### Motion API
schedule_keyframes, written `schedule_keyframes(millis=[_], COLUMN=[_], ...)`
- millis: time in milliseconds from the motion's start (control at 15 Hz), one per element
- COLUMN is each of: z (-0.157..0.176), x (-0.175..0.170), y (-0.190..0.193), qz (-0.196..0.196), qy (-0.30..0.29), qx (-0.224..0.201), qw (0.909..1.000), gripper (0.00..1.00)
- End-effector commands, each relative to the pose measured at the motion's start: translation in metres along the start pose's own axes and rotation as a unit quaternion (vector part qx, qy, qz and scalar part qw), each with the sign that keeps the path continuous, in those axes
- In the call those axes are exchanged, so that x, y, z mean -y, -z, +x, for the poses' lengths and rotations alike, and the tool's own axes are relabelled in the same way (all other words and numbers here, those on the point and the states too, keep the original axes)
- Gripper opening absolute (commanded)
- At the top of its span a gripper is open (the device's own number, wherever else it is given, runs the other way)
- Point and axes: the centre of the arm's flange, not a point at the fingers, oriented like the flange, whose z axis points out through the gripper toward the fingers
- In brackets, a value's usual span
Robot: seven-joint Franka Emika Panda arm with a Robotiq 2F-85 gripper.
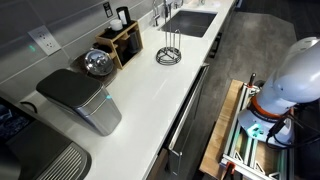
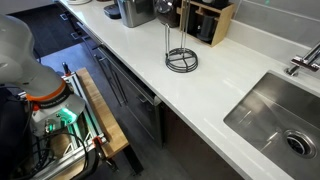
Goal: Pick up the paper towel roll and put it on the paper towel roll stand
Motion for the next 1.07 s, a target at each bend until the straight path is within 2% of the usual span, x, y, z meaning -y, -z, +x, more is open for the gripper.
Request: schedule_keyframes(millis=[0, 533, 1000], z=[0.015, 0.022, 0.022], x=[-0.013, -0.036, -0.032], y=[0.007, -0.011, -0.034], qz=[-0.016, -0.035, -0.031], qy=[-0.007, -0.025, -0.025], qx=[0.007, 0.053, 0.07], qw=[0.9998, 0.9977, 0.9967], gripper=[0.19, 0.19, 0.19])
